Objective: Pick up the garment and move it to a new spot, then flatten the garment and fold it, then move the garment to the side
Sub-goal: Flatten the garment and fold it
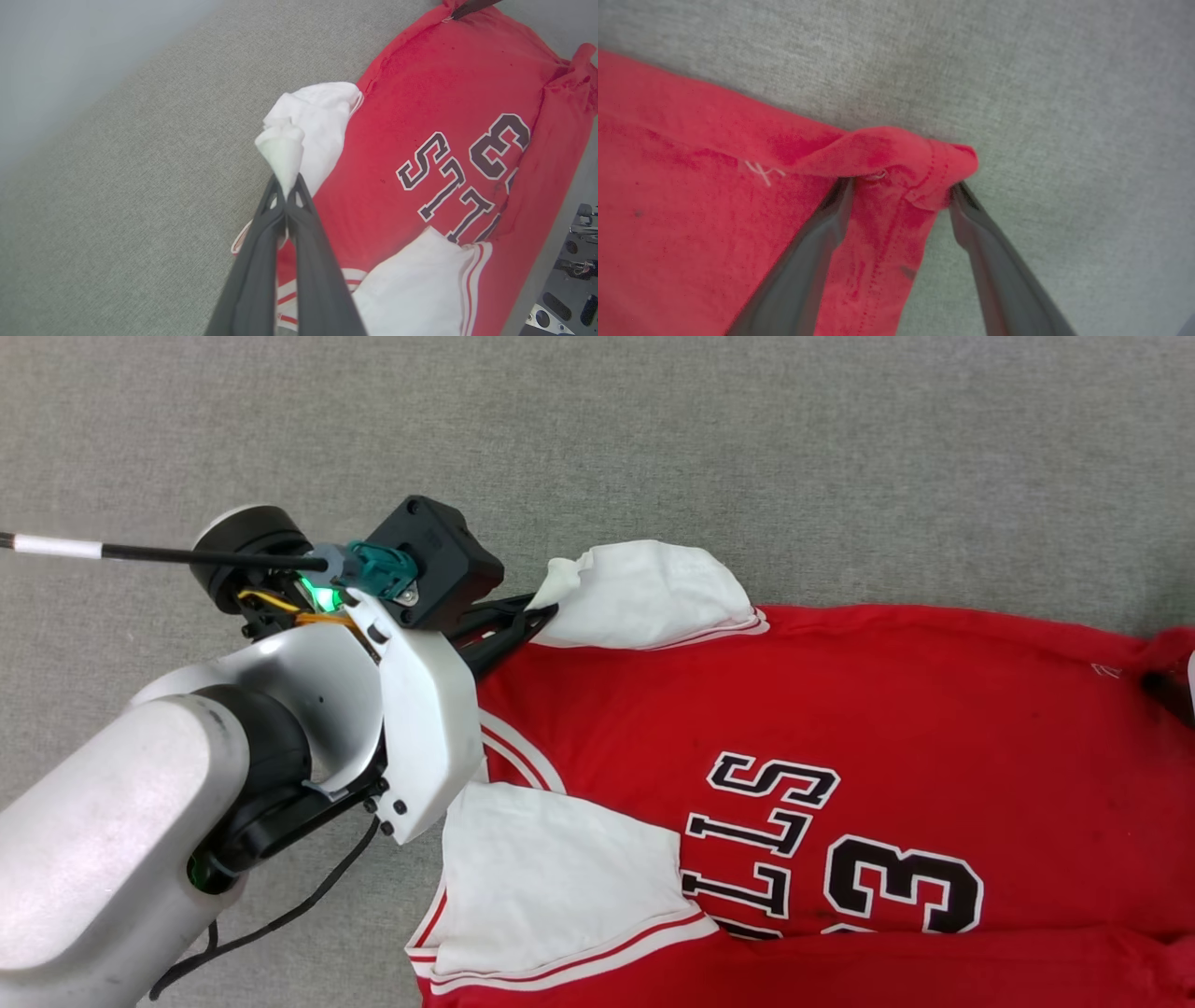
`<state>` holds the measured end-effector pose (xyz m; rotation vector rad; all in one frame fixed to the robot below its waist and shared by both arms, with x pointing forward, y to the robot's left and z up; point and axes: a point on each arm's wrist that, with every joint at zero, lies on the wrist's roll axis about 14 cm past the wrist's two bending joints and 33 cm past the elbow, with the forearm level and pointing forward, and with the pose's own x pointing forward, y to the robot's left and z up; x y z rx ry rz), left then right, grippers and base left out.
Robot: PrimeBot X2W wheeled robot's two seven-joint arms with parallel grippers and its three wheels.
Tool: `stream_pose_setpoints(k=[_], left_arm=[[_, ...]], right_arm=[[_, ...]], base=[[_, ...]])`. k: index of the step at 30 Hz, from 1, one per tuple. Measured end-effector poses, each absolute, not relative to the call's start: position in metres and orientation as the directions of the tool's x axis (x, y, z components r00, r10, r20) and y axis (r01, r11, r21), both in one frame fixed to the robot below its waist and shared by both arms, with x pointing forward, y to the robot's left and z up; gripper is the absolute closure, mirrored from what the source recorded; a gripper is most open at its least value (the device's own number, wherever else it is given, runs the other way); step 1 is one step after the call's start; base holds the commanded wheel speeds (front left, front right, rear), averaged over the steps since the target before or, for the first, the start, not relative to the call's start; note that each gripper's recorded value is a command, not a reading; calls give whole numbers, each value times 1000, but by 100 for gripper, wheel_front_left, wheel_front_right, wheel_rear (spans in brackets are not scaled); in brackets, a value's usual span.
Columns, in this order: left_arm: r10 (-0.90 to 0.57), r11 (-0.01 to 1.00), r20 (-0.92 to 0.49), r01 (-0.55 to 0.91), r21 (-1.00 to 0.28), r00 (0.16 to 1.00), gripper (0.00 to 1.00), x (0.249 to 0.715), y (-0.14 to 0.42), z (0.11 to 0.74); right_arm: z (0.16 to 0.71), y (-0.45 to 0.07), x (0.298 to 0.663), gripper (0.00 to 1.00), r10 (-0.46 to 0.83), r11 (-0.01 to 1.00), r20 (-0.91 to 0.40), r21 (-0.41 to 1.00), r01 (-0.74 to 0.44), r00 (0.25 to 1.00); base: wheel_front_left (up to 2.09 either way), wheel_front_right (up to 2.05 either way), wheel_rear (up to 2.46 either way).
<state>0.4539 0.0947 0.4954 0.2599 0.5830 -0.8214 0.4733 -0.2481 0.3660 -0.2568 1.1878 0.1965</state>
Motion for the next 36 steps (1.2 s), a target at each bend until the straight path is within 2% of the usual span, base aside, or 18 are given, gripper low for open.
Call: stream_pose_setpoints(k=[3, 5, 6, 17, 22, 31, 36], left_arm=[[-602, 669, -592, 743, -9, 535, 100, 453, 99, 487], [-602, 671, -593, 742, -11, 535, 100, 453, 100, 486], [-601, 672, -593, 740, -12, 536, 100, 453, 100, 485], [-584, 718, -543, 696, 4, 604, 100, 450, 111, 494], [-572, 748, -509, 664, -3, 643, 100, 438, 116, 506], [-552, 780, -510, 625, -36, 660, 100, 392, 123, 510], [-542, 791, -551, 607, -78, 635, 100, 361, 127, 494]], right_arm=[[353, -243, 475, 0, 25, 950, -938, -85, -300, 346], [351, -242, 476, 78, 26, 949, -939, -85, -304, 344], [350, -242, 476, 100, 27, 948, -938, -86, -305, 346], [381, -243, 477, 100, 82, 968, -874, -45, -248, 479], [417, -249, 470, 100, 99, 975, -812, -37, -221, 576], [453, -260, 420, 100, 109, 982, -747, -19, -186, 656], [443, -254, 383, 100, 130, 984, -761, 18, -179, 636]], base=[[0, 0, 0], [0, 0, 0], [0, 0, 0], [0, 0, 0], [0, 0, 0], [0, 0, 0], [0, 0, 0]])
